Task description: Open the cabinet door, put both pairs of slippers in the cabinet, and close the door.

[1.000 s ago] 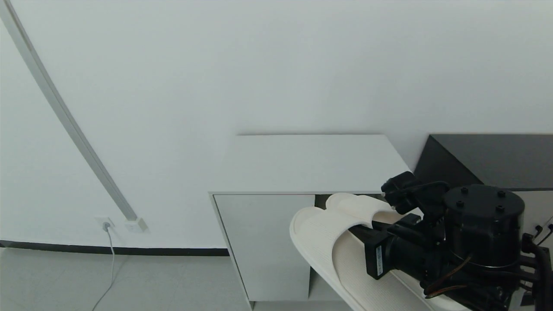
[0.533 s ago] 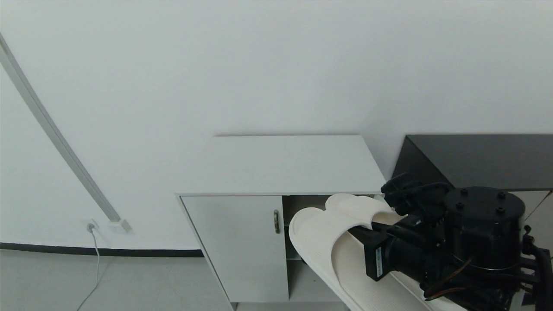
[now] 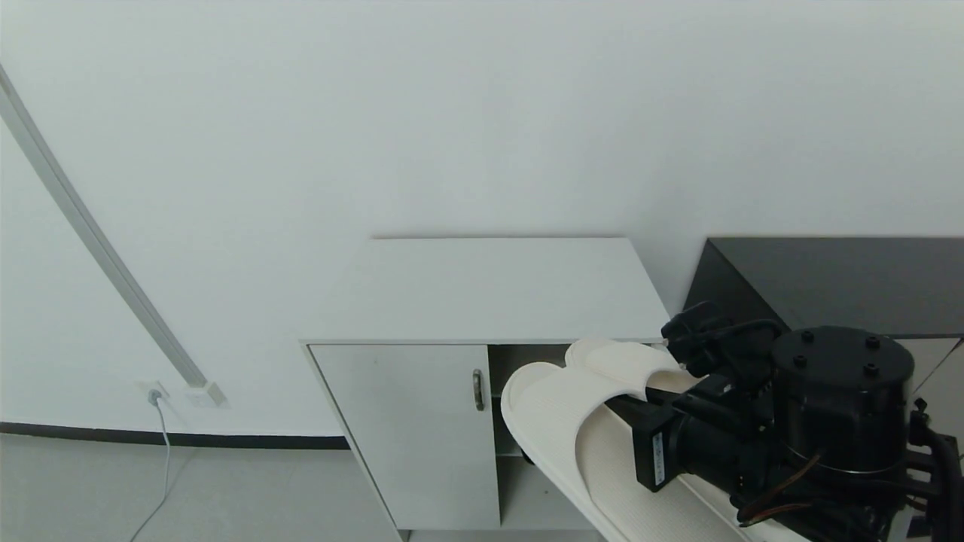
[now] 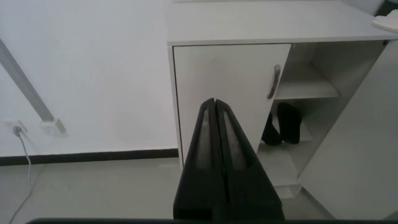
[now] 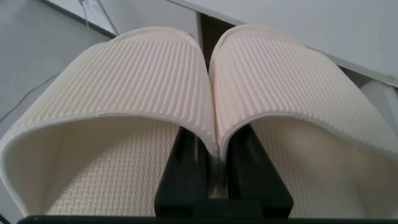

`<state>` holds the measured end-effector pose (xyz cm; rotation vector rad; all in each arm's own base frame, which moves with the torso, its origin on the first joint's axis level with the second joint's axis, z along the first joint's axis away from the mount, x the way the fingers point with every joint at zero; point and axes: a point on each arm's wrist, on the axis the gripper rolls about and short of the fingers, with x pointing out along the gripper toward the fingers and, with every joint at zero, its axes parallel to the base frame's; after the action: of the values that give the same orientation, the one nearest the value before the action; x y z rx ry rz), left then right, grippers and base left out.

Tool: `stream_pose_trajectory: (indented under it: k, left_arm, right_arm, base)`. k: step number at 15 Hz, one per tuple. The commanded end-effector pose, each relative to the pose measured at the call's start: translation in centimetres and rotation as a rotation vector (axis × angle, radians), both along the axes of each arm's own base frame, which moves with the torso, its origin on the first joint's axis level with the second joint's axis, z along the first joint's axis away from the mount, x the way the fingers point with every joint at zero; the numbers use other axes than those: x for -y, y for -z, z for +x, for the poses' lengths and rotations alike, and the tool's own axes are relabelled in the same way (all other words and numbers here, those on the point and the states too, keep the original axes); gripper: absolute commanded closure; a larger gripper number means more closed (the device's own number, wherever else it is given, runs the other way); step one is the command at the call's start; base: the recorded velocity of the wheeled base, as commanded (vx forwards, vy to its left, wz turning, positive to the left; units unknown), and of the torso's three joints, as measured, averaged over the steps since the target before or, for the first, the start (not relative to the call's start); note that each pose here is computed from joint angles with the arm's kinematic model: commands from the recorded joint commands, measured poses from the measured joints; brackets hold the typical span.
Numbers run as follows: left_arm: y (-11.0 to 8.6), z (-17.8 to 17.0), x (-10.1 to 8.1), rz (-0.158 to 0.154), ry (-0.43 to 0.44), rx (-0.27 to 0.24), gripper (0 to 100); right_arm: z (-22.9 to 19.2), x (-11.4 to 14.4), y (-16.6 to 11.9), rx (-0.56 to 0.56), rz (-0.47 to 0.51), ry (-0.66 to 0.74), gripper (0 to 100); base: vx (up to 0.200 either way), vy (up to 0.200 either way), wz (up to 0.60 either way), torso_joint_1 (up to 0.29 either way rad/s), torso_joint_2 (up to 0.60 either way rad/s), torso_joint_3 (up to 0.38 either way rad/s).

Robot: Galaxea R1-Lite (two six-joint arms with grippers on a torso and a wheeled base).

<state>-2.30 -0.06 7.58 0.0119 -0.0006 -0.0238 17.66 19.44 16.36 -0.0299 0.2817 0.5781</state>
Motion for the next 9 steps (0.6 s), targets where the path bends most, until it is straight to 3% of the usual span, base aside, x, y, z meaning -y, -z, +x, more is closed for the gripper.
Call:
stream_pose_trajectory:
  k: [1, 9]
  left_arm:
    - [0.00, 0.00, 0.00, 0.000, 0.001, 0.000, 100]
    - [0.00, 0.00, 0.00, -0.003, -0.001, 0.000, 100]
  right_arm:
    - [0.00, -0.04, 0.07, -0.002, -0.003, -0.001, 100]
    - [-0.18, -0.08, 0.41, -0.009, -0.013, -0.009, 100]
  base:
    - [0.000, 0.000, 0.00, 0.000, 0.00, 0.000]
    - [0.000, 0.000, 0.00, 0.000, 0.00, 0.000]
